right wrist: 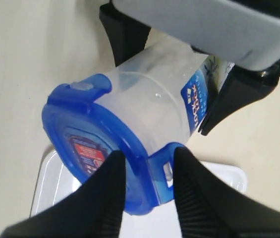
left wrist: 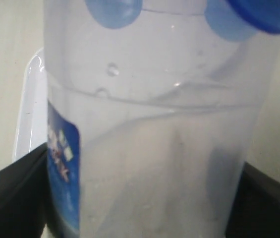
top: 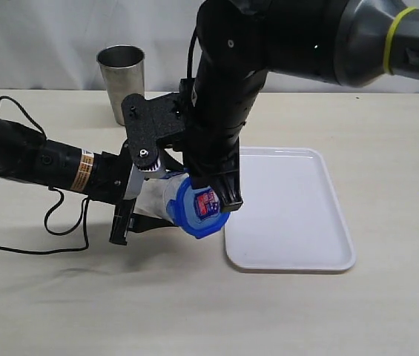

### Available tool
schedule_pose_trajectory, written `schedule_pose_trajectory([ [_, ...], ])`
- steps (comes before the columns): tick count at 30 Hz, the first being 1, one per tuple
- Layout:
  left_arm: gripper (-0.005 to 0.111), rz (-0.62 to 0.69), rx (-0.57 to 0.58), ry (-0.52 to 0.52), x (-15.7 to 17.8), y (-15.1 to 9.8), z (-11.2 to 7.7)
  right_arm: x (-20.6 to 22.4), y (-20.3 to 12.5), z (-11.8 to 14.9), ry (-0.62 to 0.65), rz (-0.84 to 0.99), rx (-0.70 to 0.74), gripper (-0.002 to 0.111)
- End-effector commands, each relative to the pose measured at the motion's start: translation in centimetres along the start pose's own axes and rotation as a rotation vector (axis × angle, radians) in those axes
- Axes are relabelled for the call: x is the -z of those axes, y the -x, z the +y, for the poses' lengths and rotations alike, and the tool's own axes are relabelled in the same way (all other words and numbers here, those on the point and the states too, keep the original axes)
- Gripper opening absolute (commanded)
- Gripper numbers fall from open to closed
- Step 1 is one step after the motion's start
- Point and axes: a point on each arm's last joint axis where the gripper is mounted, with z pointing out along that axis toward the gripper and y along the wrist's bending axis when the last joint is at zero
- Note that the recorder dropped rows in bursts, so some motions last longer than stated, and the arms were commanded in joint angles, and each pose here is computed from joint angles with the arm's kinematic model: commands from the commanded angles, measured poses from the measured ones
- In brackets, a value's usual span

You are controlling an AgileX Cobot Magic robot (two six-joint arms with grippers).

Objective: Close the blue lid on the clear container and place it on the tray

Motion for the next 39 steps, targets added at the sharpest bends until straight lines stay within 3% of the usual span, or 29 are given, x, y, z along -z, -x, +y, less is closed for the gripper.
schedule_pose_trajectory([
  [1, 0.000, -0.166, 0.074, 0.055, 0.1, 2.1, 0.9, -2.1, 0.9, 0.1, 0.000, -0.008, -0.027, 0.029],
  [19, 0.000, -0.215, 0.077, 0.061, 0.3, 2.4, 1.0, -2.5, 1.2, 0.1, -0.033, -0.043, -0.031, 0.019],
  [39, 0.000, -0.241, 0.112, 0.067, 0.7, 2.4, 1.1, -5.3, 1.6, 1.6, 0.117, -0.071, -0.037, 0.019],
])
